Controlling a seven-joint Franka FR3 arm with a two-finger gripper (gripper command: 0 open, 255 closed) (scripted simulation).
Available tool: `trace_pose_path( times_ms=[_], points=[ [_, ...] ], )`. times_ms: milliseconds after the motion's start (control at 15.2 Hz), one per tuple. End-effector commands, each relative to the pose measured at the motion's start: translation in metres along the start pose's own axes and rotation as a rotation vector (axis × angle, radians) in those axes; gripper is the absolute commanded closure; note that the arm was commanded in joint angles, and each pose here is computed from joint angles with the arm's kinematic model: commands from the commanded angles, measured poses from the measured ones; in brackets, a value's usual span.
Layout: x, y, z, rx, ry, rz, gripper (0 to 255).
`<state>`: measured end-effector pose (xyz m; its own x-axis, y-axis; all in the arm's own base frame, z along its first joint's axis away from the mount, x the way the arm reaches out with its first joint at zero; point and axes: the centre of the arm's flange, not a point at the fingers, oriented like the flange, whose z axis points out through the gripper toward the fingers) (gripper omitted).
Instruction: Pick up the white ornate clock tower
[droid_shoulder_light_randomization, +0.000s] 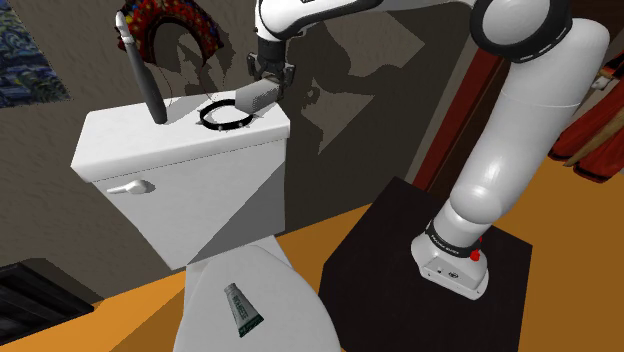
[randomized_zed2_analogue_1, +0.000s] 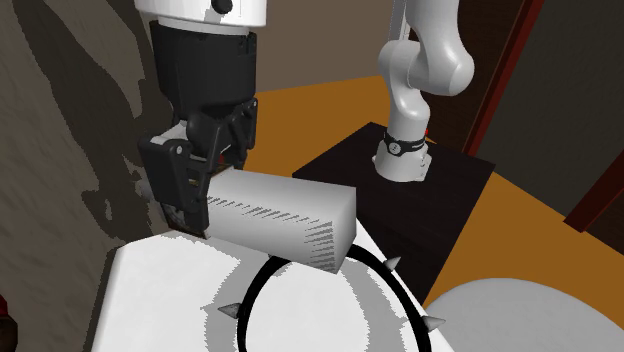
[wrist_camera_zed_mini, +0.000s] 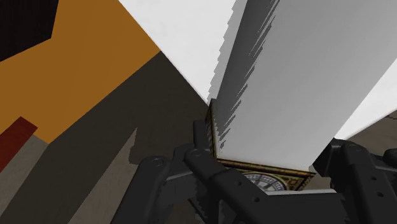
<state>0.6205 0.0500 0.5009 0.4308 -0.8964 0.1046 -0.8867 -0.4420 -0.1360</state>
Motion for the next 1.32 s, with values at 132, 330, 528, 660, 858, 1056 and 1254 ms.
trace_pose_path(
  times_ms=[132, 330, 528, 660, 858, 1056, 1254],
  points=[
    [0.000, 0.000, 0.001, -0.001, -0.001, -0.001, 255],
    [0.001, -0.002, -0.015, -0.001, -0.001, -0.001, 255],
    [0.003, -0.004, -0.030, -0.001, -0.001, -0.001, 255],
    [0.004, -0.006, -0.041, -0.001, -0.001, -0.001, 255],
    [0.006, -0.008, -0.056, -0.001, -0.001, -0.001, 255],
    [0.007, -0.010, -0.072, -0.001, -0.001, -0.001, 255],
    [0.008, -0.011, -0.078, -0.001, -0.001, -0.001, 255]
  ],
)
